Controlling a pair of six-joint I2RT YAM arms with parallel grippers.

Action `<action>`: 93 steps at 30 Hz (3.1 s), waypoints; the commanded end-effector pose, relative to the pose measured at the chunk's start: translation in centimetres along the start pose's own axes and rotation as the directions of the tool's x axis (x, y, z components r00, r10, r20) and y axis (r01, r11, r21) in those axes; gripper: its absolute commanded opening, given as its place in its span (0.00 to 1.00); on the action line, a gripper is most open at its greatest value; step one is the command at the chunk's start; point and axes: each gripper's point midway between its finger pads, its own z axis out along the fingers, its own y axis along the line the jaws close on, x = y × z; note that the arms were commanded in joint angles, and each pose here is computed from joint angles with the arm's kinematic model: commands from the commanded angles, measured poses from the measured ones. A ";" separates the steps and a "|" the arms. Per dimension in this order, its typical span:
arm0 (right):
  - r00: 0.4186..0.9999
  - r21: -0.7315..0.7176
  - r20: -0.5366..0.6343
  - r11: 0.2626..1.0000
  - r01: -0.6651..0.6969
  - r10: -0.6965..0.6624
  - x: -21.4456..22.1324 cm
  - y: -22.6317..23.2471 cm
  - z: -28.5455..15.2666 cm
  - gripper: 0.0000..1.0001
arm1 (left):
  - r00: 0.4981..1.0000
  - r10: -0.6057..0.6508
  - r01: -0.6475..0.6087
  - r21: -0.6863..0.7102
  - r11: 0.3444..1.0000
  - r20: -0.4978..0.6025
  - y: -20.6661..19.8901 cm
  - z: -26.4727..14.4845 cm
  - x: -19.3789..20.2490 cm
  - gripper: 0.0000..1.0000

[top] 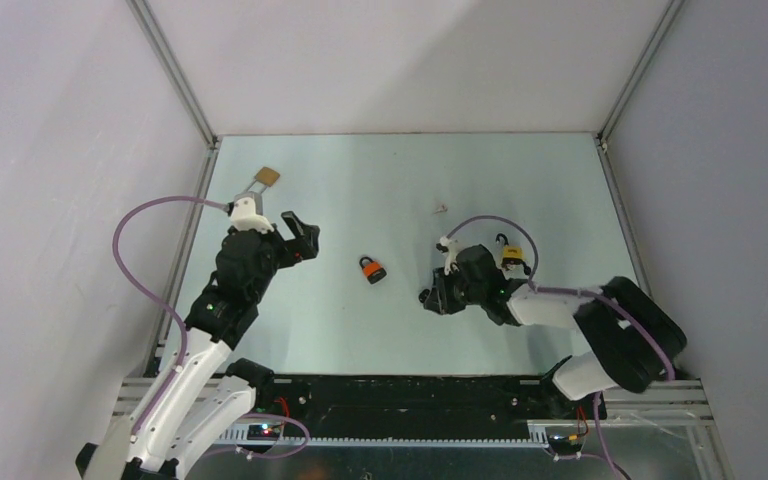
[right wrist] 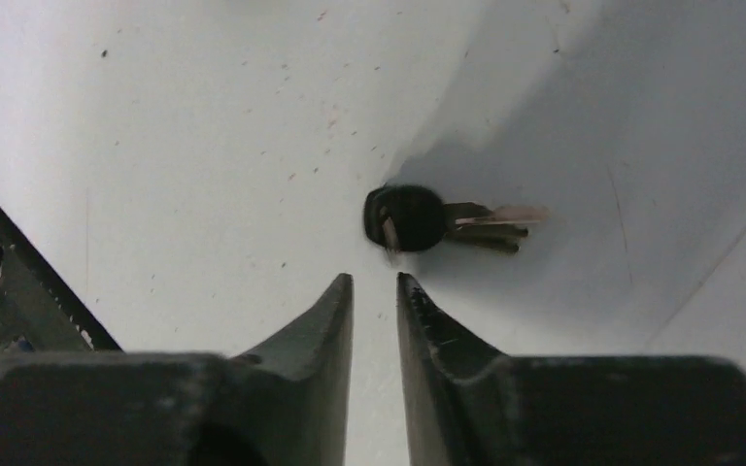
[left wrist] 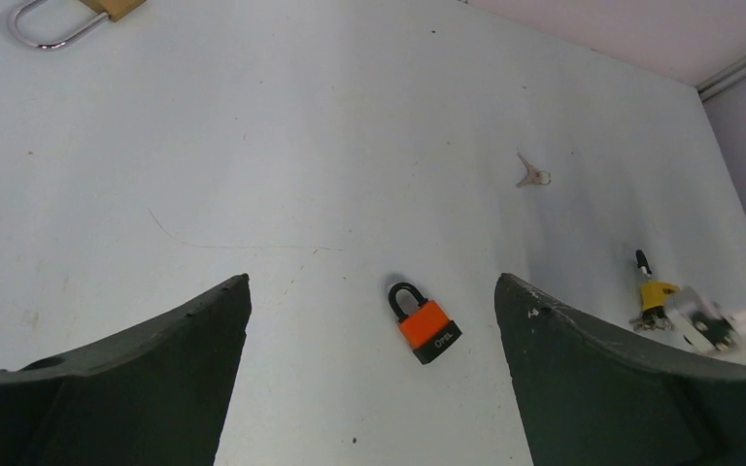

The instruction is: Unlock with the key

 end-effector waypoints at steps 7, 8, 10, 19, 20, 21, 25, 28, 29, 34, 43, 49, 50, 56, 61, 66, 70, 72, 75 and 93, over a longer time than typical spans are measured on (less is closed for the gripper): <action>0.979 0.277 0.117 0.952 0.128 -0.165 -4.1 -1.0 -5.6 0.56 | 0.993 0.073 -0.069 -0.043 0.997 0.088 0.8 -0.3 -2.3 0.99; 0.986 0.335 0.080 0.936 0.111 -0.146 -3.5 -2.0 -6.1 0.58 | 0.992 0.084 -0.080 -0.052 0.995 0.090 1.0 -0.2 -2.4 0.99; 0.992 0.392 0.077 0.918 0.067 -0.105 -5.0 -1.6 -6.8 0.60 | 0.991 0.095 -0.089 -0.066 0.994 0.091 1.2 -0.1 -2.4 0.99; 0.998 0.549 -0.045 0.836 -0.002 0.031 -4.8 0.5 -4.3 0.69 | 0.992 0.104 -0.095 -0.128 0.987 0.067 2.6 0.5 -1.4 0.99; 0.998 0.556 -0.041 0.831 -0.023 0.055 -4.9 0.8 -3.6 0.69 | 0.993 0.102 -0.092 -0.132 0.987 0.065 2.7 0.5 -1.3 0.99; 0.996 0.568 -0.034 0.822 -0.046 0.079 -4.9 0.8 -3.4 0.68 | 0.993 0.099 -0.090 -0.131 0.987 0.063 2.7 0.5 -1.2 0.99; 0.993 0.617 -0.004 0.782 -0.090 0.118 -5.0 0.6 -2.1 0.67 | 0.994 0.087 -0.078 -0.125 0.989 0.066 2.5 0.5 -1.2 0.99; 0.990 0.660 0.000 0.743 -0.108 0.144 -4.7 -0.2 -0.9 0.65 | 0.994 0.083 -0.073 -0.127 0.989 0.076 2.6 0.4 -1.4 0.99; 0.988 0.671 -0.005 0.733 -0.110 0.153 -4.5 -0.3 -0.4 0.63 | 0.993 0.081 -0.070 -0.125 0.990 0.081 2.5 0.3 -1.5 0.99; 0.982 0.690 0.003 0.711 -0.140 0.191 -4.1 -0.6 0.9 0.56 | 0.993 0.078 -0.068 -0.112 0.991 0.088 2.2 0.1 -1.5 0.99; 0.969 0.714 -0.025 0.683 -0.156 0.247 -2.0 -1.3 2.1 0.37 | 0.992 0.087 -0.080 -0.080 0.994 0.089 1.3 -0.1 -1.3 0.99; 0.977 0.676 0.021 0.717 -0.169 0.210 -3.1 -0.4 1.8 0.14 | 0.993 0.085 -0.080 -0.061 0.995 0.081 0.8 -0.1 -1.1 0.99; 0.981 0.665 0.024 0.730 -0.160 0.193 -3.4 -0.2 1.4 0.11 | 0.994 0.082 -0.078 -0.054 0.995 0.076 0.6 -0.1 -0.9 0.99; 0.992 0.546 0.069 0.828 -0.129 0.109 -5.0 1.4 0.8 0.01 | 0.998 0.052 -0.052 0.003 0.999 0.039 -0.6 0.2 -0.1 0.99; 0.989 0.418 0.133 0.902 -0.107 0.056 -5.9 2.8 0.5 0.00 | 1.000 0.019 -0.020 0.052 0.998 0.020 -1.7 0.3 0.2 0.99; 0.943 0.198 0.332 0.975 -0.101 0.030 -9.9 6.0 -1.6 0.00 | 1.000 -0.029 0.027 0.151 0.988 0.010 -3.7 0.3 0.2 0.99; 0.878 -0.012 0.477 1.000 -0.025 0.028 -12.6 8.6 -4.7 0.00 | 0.997 -0.074 0.069 0.221 0.973 0.012 -5.2 0.5 -0.1 0.99; 0.858 -0.133 0.513 0.990 0.051 0.025 -13.2 10.2 -6.2 0.00 | 0.996 -0.094 0.087 0.254 0.963 0.012 -6.0 0.5 -0.4 1.00; 0.826 -0.242 0.562 0.962 0.126 0.033 -14.1 11.2 -8.3 0.00 | 0.995 -0.101 0.100 0.317 0.943 -0.014 -7.6 0.4 -0.8 1.00; 0.790 -0.652 0.598 0.655 0.382 0.135 -15.9 17.5 -15.6 0.00 | 0.992 -0.038 0.118 0.769 0.629 -0.121 -19.9 -3.8 -1.6 0.76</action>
